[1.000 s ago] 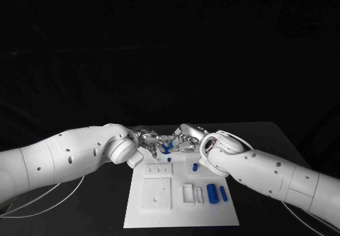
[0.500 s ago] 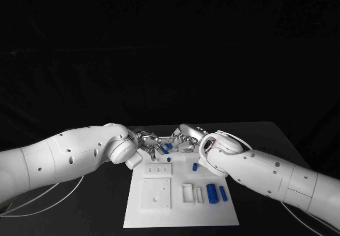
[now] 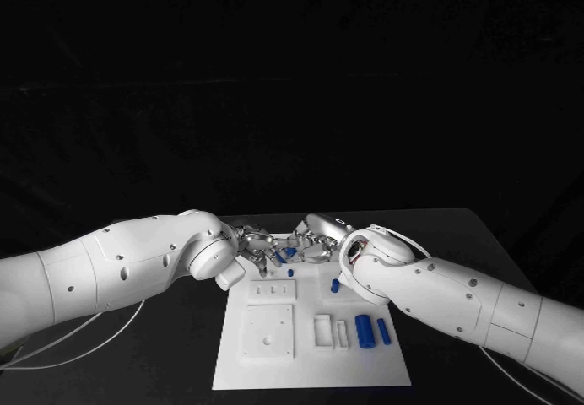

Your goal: Assemble the parts on the task board

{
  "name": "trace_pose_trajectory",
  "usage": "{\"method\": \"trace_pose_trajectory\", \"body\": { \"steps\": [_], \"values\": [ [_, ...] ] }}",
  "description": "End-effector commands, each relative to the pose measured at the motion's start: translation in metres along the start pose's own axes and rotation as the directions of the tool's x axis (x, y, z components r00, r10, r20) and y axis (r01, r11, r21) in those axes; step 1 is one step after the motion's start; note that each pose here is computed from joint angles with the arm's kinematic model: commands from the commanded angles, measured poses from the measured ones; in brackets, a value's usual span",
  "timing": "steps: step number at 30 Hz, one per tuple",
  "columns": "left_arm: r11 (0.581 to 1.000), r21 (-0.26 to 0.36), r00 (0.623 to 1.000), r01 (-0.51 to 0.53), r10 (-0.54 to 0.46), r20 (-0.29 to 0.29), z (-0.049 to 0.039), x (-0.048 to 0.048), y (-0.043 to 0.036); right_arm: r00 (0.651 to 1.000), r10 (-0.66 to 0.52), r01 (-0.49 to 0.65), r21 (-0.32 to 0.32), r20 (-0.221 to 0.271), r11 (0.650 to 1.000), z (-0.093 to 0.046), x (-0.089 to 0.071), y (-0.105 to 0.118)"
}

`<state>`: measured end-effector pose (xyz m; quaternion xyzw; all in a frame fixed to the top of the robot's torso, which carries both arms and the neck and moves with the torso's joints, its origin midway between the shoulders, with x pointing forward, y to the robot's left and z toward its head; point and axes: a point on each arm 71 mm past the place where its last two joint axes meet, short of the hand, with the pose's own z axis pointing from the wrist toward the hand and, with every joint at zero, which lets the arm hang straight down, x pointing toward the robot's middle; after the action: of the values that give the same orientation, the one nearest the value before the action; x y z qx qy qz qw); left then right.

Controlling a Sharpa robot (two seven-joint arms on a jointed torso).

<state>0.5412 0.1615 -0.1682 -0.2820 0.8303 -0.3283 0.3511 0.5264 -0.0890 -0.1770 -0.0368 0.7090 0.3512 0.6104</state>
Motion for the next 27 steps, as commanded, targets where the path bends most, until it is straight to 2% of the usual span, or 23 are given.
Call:
{"method": "trace_pose_trajectory", "body": {
  "steps": [1,27],
  "values": [
    [1.0,0.01,1.0,-0.009,0.009,-0.023,0.0003,0.0033,-0.0033,1.0,0.003,-0.003,-0.01,-0.027,1.0,0.0004,0.0042,0.0023],
    [1.0,0.023,0.999,-0.007,0.008,-0.037,0.0018,0.0069,-0.0067,0.999,0.008,-0.009,-0.014,-0.042,1.0,0.0016,0.009,0.0047]
  ]
}}
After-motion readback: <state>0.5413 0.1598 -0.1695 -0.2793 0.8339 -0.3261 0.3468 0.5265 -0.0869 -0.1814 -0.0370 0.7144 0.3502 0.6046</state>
